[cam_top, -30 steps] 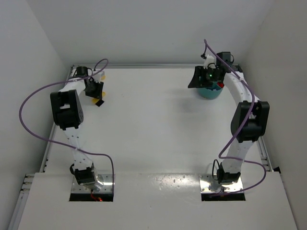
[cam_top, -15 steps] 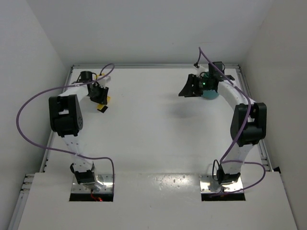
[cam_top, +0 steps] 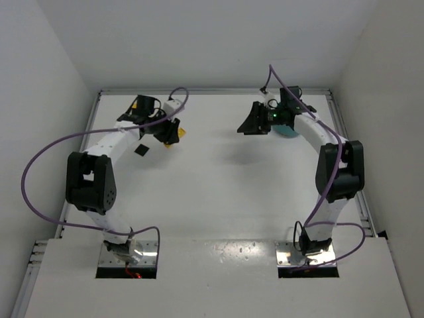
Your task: Sort the legos into containers by color
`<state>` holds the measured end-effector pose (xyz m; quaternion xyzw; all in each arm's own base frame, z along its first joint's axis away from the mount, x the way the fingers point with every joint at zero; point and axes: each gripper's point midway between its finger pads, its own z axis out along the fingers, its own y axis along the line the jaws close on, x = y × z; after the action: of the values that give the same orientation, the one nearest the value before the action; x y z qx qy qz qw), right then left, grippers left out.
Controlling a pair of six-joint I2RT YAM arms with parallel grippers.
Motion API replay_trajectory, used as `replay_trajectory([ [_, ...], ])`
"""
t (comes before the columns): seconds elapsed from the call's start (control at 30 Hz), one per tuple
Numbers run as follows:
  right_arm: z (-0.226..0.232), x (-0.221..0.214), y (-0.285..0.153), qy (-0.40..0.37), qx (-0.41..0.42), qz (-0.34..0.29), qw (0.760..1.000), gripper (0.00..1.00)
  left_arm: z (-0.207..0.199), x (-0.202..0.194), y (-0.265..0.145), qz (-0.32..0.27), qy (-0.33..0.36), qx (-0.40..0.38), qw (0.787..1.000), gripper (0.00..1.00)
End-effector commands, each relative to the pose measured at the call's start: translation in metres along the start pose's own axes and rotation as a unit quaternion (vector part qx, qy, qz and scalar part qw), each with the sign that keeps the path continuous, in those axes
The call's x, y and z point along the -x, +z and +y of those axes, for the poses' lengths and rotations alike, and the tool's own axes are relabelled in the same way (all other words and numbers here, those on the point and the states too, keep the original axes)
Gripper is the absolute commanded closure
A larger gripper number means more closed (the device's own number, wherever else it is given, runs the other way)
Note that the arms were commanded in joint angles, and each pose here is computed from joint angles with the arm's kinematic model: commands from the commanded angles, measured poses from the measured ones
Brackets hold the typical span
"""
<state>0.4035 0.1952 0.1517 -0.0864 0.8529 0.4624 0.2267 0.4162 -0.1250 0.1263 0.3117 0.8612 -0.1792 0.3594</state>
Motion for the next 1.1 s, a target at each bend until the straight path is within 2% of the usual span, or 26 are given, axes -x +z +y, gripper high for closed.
replay_trajectory([
  [0.0,0.023,0.011,0.012,-0.014,0.04,-0.004,0.999,0.47,-0.047,0.03,-0.006,-0.044,0.016,-0.049,0.998,0.88],
  [0.13,0.042,0.004,0.025,-0.012,0.079,0.013,0.997,0.47,-0.094,0.043,-0.002,-0.056,0.033,-0.093,0.994,0.88],
  [0.4,0.055,-0.01,0.046,-0.016,0.102,0.043,0.994,0.45,-0.145,0.061,-0.004,-0.066,0.04,-0.147,0.986,0.88],
  [0.57,0.075,-0.018,0.052,-0.015,0.141,0.057,0.988,0.4,-0.157,0.067,-0.005,-0.07,0.06,-0.15,0.984,0.88],
  [1.0,0.084,-0.041,0.068,-0.014,0.163,0.092,0.982,0.4,-0.169,0.074,-0.009,-0.076,0.076,-0.155,0.982,0.88],
  [1.07,0.085,-0.046,0.065,-0.015,0.163,0.092,0.982,0.43,-0.166,0.076,-0.007,-0.076,0.081,-0.15,0.983,0.88],
])
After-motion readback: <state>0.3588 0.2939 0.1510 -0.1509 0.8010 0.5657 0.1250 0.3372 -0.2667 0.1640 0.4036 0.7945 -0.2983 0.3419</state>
